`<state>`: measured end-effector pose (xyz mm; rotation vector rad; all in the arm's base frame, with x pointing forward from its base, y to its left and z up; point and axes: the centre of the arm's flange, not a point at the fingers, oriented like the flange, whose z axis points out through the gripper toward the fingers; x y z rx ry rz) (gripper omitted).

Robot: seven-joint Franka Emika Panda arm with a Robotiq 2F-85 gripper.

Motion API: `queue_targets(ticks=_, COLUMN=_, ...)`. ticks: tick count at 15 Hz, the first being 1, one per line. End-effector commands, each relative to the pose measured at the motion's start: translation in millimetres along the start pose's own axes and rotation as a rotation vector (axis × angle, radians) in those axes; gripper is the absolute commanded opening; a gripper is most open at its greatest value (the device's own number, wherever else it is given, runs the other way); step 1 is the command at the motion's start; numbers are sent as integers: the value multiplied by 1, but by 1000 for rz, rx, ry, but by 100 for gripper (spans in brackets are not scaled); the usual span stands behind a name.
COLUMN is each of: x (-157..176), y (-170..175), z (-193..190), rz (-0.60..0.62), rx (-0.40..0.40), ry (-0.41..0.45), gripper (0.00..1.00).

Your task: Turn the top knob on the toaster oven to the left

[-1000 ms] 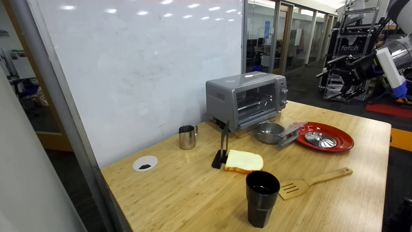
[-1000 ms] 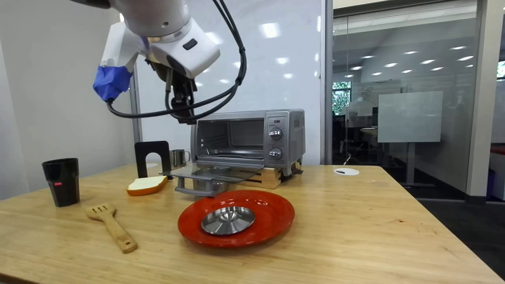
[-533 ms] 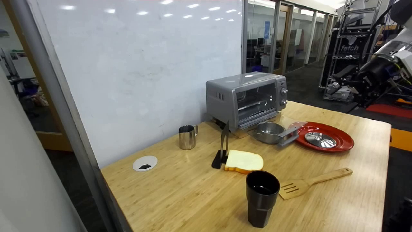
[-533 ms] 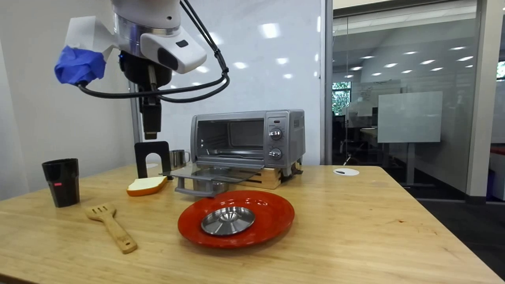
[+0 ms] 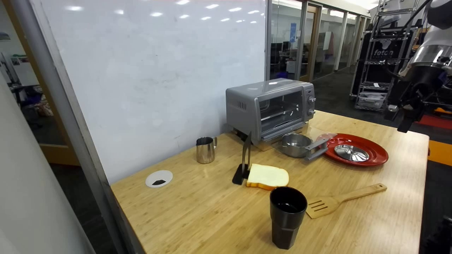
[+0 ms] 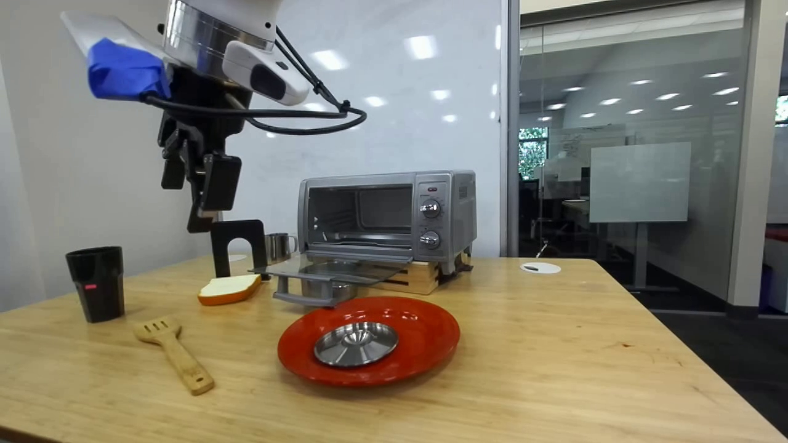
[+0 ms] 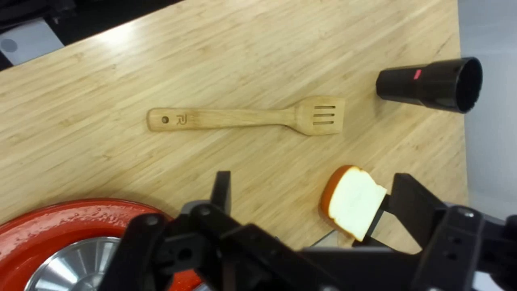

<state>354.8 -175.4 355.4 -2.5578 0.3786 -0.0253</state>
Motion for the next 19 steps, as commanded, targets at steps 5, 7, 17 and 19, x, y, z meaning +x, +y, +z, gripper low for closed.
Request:
queue_targets(ticks=5, x=7, y=-3, z=-3, rz=-320, rx=-131, ry=75, gripper=100)
queue_targets(ticks=7, x=10, y=-4, z=-1, rz=-400, rx=-161, ry=141, gripper=100)
queue_targets(ticks=17, x=21, y=-10, z=0, rz=-455, rx=-222, ry=190, gripper=100)
queue_targets(ticks=19, x=21, y=-10, z=0, rz=-455, rx=-222, ry=190, gripper=100)
